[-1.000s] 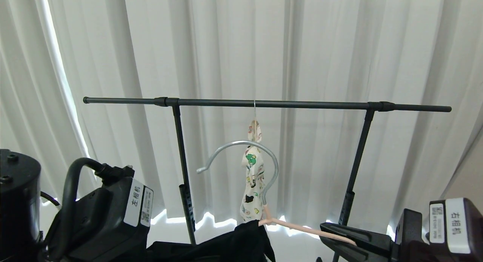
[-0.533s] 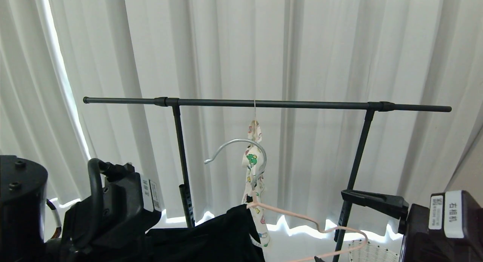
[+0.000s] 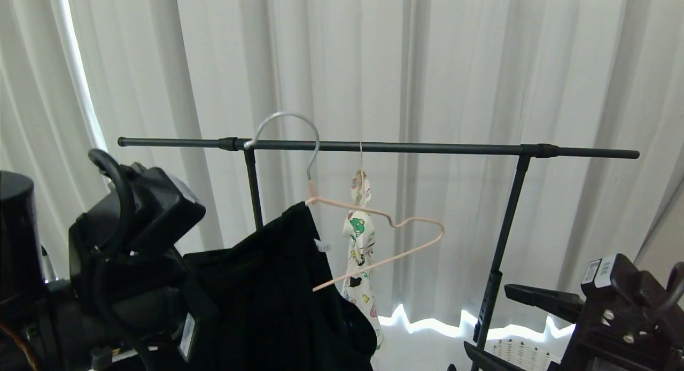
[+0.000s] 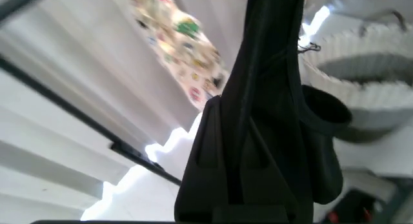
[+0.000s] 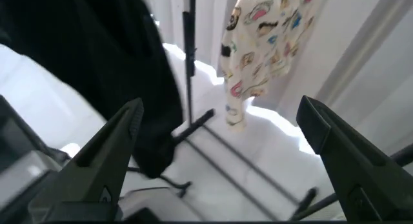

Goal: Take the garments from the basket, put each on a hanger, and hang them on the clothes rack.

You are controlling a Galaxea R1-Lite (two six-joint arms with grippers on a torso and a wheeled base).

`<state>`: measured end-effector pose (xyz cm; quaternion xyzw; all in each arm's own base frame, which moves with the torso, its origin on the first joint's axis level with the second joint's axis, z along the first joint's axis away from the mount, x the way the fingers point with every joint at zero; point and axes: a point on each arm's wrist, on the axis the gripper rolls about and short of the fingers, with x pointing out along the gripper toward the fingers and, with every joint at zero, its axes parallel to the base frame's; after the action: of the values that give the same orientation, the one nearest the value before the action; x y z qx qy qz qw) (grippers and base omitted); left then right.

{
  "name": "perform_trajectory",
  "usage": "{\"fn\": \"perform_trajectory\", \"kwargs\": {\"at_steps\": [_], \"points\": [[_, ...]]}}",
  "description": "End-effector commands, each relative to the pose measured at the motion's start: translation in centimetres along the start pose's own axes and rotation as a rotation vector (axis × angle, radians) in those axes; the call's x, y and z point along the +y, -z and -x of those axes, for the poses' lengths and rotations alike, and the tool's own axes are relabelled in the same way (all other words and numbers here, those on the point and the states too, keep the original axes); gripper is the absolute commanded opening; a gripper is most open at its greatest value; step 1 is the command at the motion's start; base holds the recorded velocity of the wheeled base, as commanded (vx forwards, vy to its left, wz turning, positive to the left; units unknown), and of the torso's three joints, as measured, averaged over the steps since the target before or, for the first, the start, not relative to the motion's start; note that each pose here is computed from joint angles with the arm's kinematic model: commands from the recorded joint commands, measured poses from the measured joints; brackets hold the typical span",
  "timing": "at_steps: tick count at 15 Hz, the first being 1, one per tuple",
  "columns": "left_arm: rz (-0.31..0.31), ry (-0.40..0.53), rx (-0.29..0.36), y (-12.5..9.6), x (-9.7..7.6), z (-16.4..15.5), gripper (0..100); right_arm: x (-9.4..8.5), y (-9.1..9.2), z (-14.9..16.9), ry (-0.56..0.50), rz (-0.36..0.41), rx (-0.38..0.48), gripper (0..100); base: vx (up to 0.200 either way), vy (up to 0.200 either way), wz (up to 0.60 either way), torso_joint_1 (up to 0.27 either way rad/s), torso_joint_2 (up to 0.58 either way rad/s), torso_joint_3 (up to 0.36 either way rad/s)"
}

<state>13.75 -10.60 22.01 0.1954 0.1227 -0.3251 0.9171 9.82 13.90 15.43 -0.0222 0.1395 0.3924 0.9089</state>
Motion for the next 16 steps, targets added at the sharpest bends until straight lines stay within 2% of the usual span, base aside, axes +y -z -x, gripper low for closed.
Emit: {"fn": "perform_trajectory", "kwargs": {"at_steps": [1, 3, 4, 6, 8, 10, 12, 16], "points": [[0.01, -0.04, -0.024, -1.9, 0.7, -1.1, 0, 0.3, 0.0, -2.1, 0.005, -0.09, 0.058, 100, 0.0, 0.0, 0.0, 0.0, 0.0, 0.0], [0.012, -0.045, -0.039, -2.9, 1.0, -1.9, 0, 0.9, -1.2, -4.7, -0.009, -0.203, 0.06, 100, 0.0, 0.0, 0.0, 0.0, 0.0, 0.0], [0.013, -0.047, -0.049, -3.4, 1.2, -2.3, 0, 1.5, -2.4, -6.6, -0.019, -0.254, 0.045, 100, 0.0, 0.0, 0.0, 0.0, 0.0, 0.0], [0.009, -0.052, -0.065, -3.7, 1.2, -2.8, 0, 2.2, -4.1, -8.9, -0.029, -0.294, 0.023, 100, 0.0, 0.0, 0.0, 0.0, 0.0, 0.0], [0.01, -0.06, -0.086, -3.9, 1.3, -3.2, 0, 2.5, -4.9, -10.3, -0.033, -0.296, 0.01, 100, 0.0, 0.0, 0.0, 0.0, 0.0, 0.0], [0.01, -0.063, -0.099, -4.0, 1.3, -3.2, 0, 2.5, -5.0, -11.1, -0.021, -0.295, 0.013, 100, 0.0, 0.0, 0.0, 0.0, 0.0, 0.0], [0.01, -0.064, -0.111, -4.3, 1.4, -3.1, 0, 2.6, -4.3, -11.6, -0.006, -0.285, 0.038, 100, 0.0, 0.0, 0.0, 0.0, 0.0, 0.0], [0.017, -0.075, -0.145, -5.2, 1.7, -2.7, 0, 2.0, -2.8, -12.6, 0.132, -0.265, 0.092, 100, 0.0, 0.0, 0.0, 0.0, 0.0, 0.0]]}}
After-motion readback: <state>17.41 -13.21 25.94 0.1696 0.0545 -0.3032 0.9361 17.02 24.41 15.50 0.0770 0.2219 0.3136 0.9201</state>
